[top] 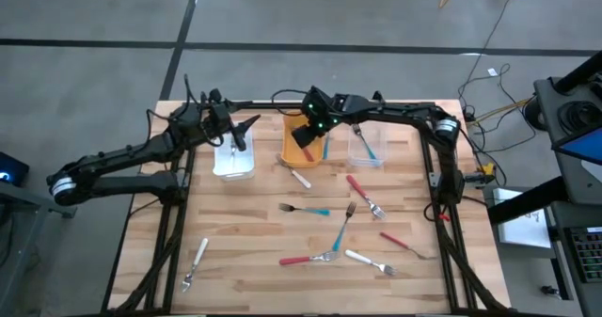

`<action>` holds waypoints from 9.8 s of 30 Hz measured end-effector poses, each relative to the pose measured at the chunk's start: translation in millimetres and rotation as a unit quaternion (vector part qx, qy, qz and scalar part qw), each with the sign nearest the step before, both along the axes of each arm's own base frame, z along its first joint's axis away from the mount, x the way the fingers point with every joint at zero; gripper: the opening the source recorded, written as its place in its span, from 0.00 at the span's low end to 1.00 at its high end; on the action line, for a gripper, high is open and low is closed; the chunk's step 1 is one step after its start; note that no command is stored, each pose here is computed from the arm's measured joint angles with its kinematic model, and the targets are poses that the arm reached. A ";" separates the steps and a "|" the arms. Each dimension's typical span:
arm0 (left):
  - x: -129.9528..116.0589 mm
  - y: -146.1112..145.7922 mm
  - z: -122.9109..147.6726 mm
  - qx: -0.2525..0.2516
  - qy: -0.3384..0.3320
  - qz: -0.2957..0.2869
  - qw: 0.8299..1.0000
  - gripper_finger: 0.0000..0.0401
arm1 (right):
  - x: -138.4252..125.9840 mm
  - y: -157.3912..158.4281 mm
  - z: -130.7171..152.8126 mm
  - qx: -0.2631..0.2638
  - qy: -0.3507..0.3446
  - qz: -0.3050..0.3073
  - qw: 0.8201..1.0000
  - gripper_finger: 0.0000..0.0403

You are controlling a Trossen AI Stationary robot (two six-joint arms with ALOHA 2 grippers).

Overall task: Sort silverware by color (type)
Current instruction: Put the blue fork into the transparent bin, then put the white fork into the white bin

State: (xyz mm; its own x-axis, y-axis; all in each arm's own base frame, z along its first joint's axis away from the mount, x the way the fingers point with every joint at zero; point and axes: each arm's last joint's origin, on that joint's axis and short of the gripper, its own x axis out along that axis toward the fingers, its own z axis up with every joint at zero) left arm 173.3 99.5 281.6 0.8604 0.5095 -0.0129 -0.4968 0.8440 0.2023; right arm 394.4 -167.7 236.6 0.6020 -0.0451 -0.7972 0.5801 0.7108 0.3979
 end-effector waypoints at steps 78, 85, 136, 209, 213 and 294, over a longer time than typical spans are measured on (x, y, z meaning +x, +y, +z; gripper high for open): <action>48.6 -131.8 -46.4 -0.236 0.073 -0.159 0.956 0.50 | 15.9 216.5 -91.6 -0.170 0.045 0.324 0.930 0.25; 48.5 -131.9 -46.3 -0.228 0.076 -0.161 0.957 0.50 | 26.6 216.6 -108.7 -0.179 0.071 0.307 0.932 0.28; -12.1 -111.9 10.5 0.101 0.084 -0.074 0.989 0.50 | -123.2 36.4 50.6 -0.045 0.160 -0.117 0.979 0.02; -11.9 -112.0 10.7 0.086 0.076 -0.074 0.991 0.50 | -148.4 47.7 -7.3 -0.145 0.032 -0.137 0.979 0.13; -11.9 -112.0 10.3 0.064 0.067 -0.074 0.993 0.50 | -137.5 73.9 -7.0 -0.201 -0.016 -0.120 0.972 0.13; -24.7 -257.4 -146.1 -0.521 0.557 0.146 0.630 0.18 | -113.1 132.3 -0.6 -0.293 -0.137 0.003 0.946 0.13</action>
